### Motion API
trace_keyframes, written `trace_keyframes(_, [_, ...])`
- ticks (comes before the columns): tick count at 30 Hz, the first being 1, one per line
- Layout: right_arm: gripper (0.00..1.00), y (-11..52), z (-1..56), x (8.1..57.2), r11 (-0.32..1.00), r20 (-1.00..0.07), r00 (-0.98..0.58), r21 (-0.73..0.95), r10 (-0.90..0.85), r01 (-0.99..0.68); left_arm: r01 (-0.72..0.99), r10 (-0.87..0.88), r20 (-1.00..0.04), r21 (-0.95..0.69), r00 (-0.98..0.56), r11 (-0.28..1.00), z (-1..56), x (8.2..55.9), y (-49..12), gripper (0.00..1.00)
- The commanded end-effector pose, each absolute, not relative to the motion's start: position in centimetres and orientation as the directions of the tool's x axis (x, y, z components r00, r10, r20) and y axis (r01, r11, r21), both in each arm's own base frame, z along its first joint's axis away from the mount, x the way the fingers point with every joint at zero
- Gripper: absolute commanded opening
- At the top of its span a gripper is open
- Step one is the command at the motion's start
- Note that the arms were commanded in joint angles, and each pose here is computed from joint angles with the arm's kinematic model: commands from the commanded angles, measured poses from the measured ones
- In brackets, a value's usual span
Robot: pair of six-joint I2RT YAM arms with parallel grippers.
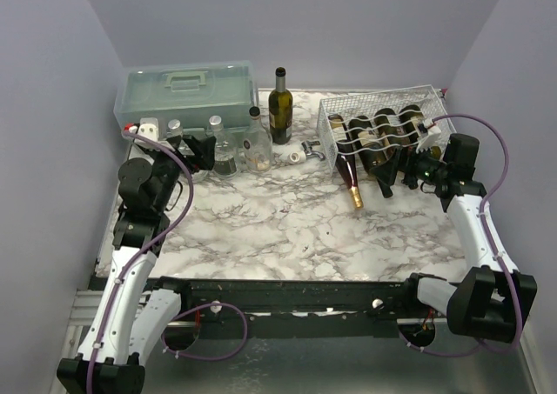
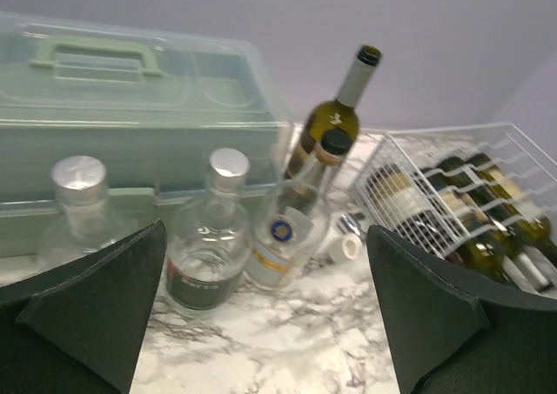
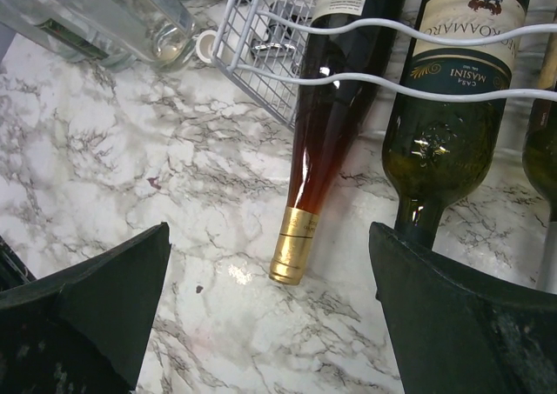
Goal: Take the wine bottle off the wine rack
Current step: Place the wine bottle at the center of the board, then pick up the wine bottle from the wine rack.
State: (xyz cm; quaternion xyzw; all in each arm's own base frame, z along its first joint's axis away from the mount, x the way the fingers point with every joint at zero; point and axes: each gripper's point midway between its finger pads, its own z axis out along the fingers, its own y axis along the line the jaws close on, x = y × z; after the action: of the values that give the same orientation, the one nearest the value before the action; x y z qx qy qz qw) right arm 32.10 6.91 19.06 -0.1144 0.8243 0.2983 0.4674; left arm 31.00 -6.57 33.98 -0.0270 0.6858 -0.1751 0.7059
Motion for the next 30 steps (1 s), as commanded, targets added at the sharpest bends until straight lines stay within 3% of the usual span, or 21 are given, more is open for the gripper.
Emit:
trace_keyframes(1, [0.99,6.7,18.8,32.1,0.797,-0.845,-0.531,0.363,0.063,-0.483,0.415,-0.320,-0.932,-0.362,-0.170,0.835,31.6,28.8,-11.0,0.99])
trace_keyframes(16, [1.00,6.6,17.9,32.2,0.796,-0.846,-0.532,0.342,0.029,-0.499,0.647,-0.207,-0.893,-0.435,-0.399,0.626,29.1,26.5,-19.4,0.99])
trace_keyframes(30, [0.99,6.3,17.5,32.3,0.803,-0.844,-0.536,0.332,0.018,-0.495,0.687,0.021,-0.912,-0.293,-0.409,0.665,27.8,27.6,-24.9,0.99])
